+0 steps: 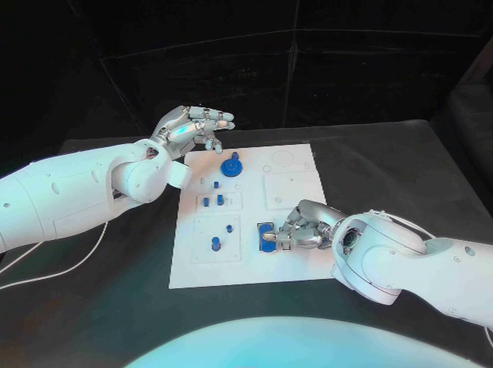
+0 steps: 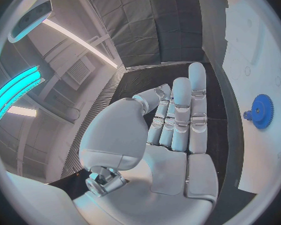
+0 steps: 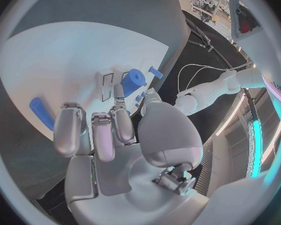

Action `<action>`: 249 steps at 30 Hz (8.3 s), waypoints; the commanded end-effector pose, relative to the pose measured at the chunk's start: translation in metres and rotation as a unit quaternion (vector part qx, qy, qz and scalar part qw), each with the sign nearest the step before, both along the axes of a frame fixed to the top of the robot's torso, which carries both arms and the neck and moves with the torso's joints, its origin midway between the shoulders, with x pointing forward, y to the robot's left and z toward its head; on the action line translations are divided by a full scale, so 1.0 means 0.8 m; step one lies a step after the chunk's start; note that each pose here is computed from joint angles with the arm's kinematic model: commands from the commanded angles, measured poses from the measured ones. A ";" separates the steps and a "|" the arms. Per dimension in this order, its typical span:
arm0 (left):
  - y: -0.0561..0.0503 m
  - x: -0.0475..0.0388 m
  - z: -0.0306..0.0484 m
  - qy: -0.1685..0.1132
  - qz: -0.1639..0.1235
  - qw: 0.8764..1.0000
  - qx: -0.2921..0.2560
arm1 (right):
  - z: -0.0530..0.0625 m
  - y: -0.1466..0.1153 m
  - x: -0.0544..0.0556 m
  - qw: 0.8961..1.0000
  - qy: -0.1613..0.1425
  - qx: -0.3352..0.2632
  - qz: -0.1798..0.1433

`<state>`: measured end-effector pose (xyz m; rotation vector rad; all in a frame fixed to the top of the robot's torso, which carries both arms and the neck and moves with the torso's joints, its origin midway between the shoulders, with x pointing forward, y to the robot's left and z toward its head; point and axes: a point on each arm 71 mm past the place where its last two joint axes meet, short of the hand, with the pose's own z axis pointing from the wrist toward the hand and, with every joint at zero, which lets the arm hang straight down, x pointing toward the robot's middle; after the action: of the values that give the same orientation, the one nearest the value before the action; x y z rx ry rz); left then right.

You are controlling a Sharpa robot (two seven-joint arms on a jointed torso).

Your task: Assemble the parts on the task board

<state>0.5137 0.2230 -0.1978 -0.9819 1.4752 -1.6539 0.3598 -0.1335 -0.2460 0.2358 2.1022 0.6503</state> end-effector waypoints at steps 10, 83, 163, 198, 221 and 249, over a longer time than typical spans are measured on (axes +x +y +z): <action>0.000 0.000 0.0018 0.000 -0.003 1.000 -0.004 | -0.001 0.005 0.000 1.000 0.001 0.001 0.020; 0.005 -0.001 0.0012 0.000 0.000 1.000 -0.002 | 0.029 -0.130 0.037 0.985 -0.103 -0.137 -0.024; 0.006 -0.005 -0.0002 0.004 -0.011 1.000 -0.005 | 0.013 -0.058 0.015 0.993 -0.109 -0.055 -0.005; 0.006 -0.007 0.0001 0.004 -0.016 1.000 -0.002 | -0.007 -0.030 0.022 0.998 -0.036 -0.055 0.007; 0.007 -0.007 -0.0002 0.005 -0.017 1.000 -0.001 | -0.008 -0.021 0.022 0.998 -0.035 -0.054 0.017; 0.008 -0.007 -0.0003 0.006 -0.016 1.000 0.000 | -0.004 -0.028 0.023 0.998 -0.055 -0.042 0.010</action>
<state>0.5086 0.2304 -0.1995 -0.9830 1.5041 -1.6592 0.3789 -0.1567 -0.2513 0.1458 2.0401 0.5522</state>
